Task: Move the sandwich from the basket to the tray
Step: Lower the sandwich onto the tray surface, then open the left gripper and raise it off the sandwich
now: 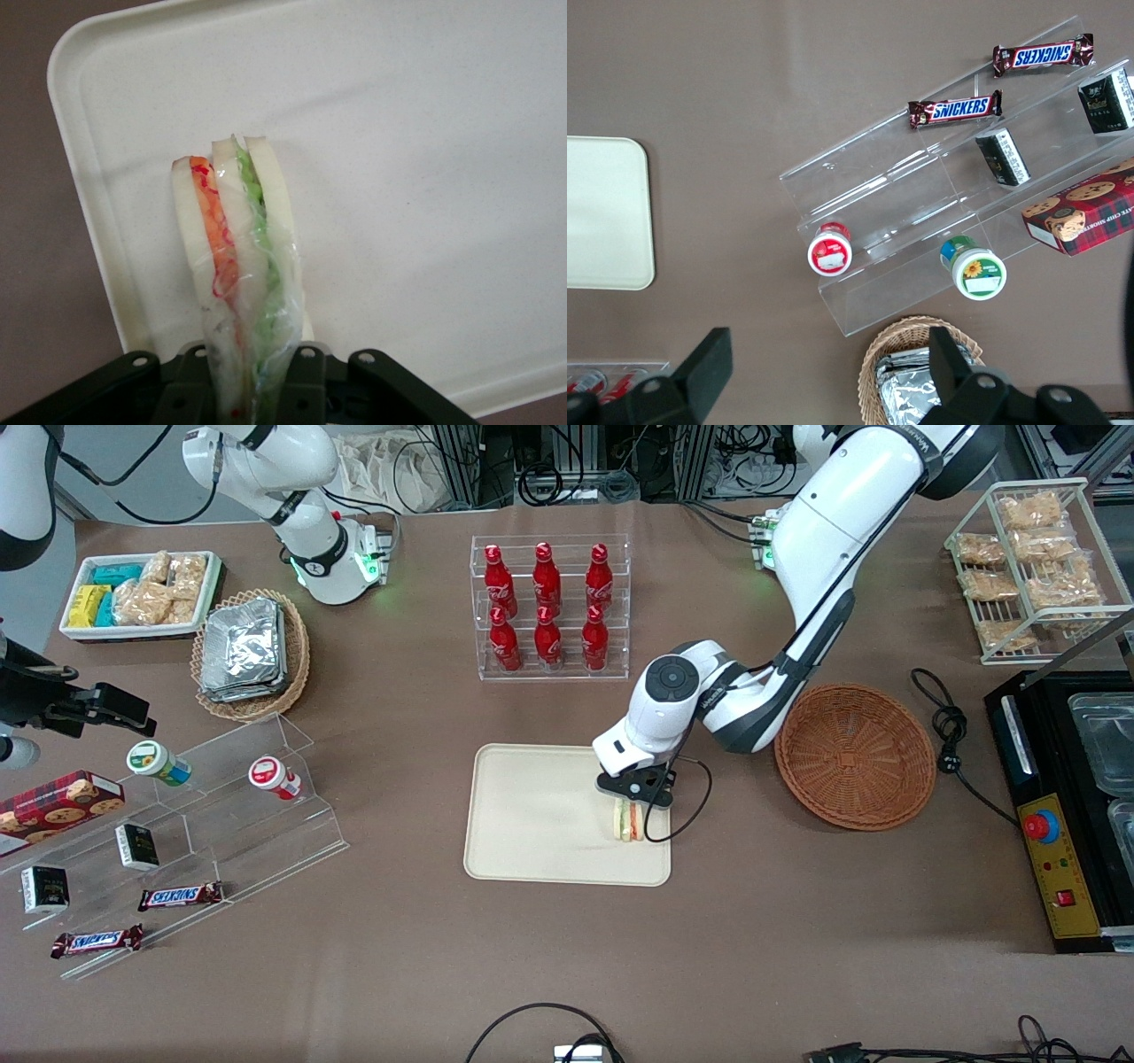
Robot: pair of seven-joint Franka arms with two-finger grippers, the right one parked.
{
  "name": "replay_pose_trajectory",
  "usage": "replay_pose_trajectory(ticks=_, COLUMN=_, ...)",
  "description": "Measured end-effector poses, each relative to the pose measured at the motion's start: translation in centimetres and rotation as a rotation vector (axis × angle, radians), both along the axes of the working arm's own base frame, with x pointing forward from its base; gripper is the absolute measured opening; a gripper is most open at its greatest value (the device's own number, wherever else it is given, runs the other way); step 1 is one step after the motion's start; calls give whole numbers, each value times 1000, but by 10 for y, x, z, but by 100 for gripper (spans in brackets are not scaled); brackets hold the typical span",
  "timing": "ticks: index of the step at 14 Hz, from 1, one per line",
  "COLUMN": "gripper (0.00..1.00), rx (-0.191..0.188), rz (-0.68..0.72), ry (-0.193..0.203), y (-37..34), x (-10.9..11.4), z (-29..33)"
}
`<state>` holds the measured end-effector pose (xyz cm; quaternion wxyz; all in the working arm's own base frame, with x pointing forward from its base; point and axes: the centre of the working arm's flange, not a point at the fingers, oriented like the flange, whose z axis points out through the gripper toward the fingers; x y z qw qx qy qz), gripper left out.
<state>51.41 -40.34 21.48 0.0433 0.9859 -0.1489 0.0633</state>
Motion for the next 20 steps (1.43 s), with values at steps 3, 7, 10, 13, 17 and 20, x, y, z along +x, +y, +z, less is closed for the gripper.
replay_pose_trajectory(ticks=3, gripper=52, rx=-1, rz=26, ry=1, y=1, x=1, z=0)
replay_pose_trajectory(ticks=7, gripper=89, rx=-1, rz=47, ry=-1, y=3, x=5, z=0)
replay_pose_trajectory(ticks=10, gripper=100, rx=-10, rz=78, ry=-11, y=2, x=11, z=7)
replay_pose_trajectory(ticks=13, gripper=100, rx=20, rz=115, ry=-8, y=2, x=27, z=24)
replay_pose_trajectory(ticks=17, gripper=100, rx=32, rz=166, ry=-23, y=1, x=49, z=53)
replay_pose_trajectory(ticks=20, gripper=100, rx=60, rz=220, ry=-19, y=5, x=63, z=73)
